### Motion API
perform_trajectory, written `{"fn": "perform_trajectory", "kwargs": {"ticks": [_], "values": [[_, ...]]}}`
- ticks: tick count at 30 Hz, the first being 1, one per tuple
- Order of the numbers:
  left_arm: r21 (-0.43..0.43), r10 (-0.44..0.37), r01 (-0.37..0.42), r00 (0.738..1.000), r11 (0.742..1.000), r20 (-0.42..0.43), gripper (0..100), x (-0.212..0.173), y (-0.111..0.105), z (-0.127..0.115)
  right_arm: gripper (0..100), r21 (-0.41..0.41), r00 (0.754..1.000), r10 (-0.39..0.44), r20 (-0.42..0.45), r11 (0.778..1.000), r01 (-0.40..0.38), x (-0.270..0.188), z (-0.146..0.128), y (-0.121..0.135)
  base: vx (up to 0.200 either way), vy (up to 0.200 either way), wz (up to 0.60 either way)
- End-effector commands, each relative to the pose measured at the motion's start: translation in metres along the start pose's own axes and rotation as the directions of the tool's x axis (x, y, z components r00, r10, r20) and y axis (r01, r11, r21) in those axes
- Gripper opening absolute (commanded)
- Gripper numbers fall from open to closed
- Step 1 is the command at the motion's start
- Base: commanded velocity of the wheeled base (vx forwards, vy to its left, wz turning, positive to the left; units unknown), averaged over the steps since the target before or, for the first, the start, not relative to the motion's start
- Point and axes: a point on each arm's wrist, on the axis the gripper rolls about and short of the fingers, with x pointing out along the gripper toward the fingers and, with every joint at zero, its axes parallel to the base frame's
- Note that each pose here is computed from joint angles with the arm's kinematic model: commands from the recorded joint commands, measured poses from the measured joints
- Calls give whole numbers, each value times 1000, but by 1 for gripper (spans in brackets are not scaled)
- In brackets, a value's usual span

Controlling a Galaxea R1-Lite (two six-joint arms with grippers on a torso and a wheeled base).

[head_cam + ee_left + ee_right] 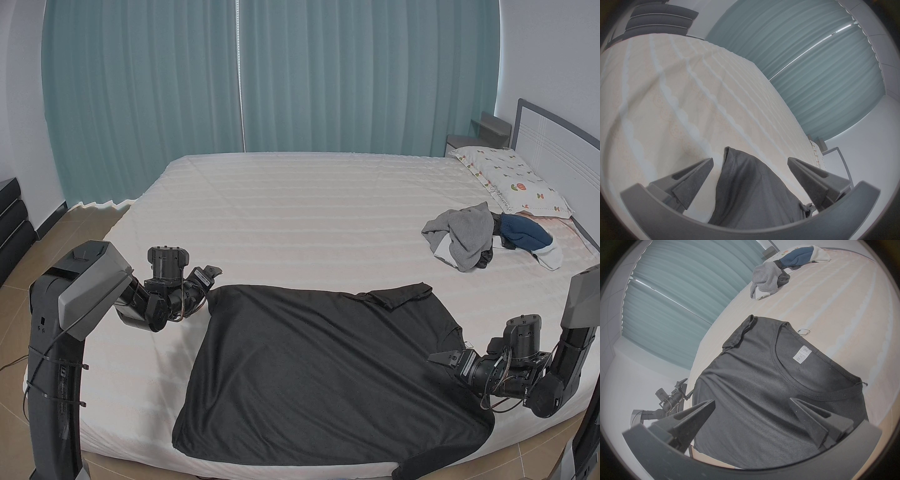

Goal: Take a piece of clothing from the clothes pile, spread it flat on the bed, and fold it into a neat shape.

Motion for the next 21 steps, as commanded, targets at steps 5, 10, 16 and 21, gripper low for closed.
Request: {"fn": "perform_trajectory", "kwargs": {"ticks": [5, 10, 16, 21], "values": [[4, 2, -2, 1000, 1000, -12, 0, 14, 6, -9, 100, 0, 1000, -1, -1, 1000, 1, 1, 0, 0, 0, 0, 0], [3, 12, -12, 1000, 1000, -2, 0, 19, 7, -8, 100, 0, 1000, -2, -2, 1000, 2, 2, -1, -1, 0, 0, 0], [-3, 16, -16, 998, 1000, 58, 0, 20, 5, 2, 100, -1, 1000, 2, 2, 1000, -2, 1, 0, 0, 0, 0, 0], [-4, 13, -13, 989, 1000, 148, 0, 22, 2, 10, 100, -1, 1000, 5, 6, 1000, -5, 1, 1, 1, 0, 0, 0]]}}
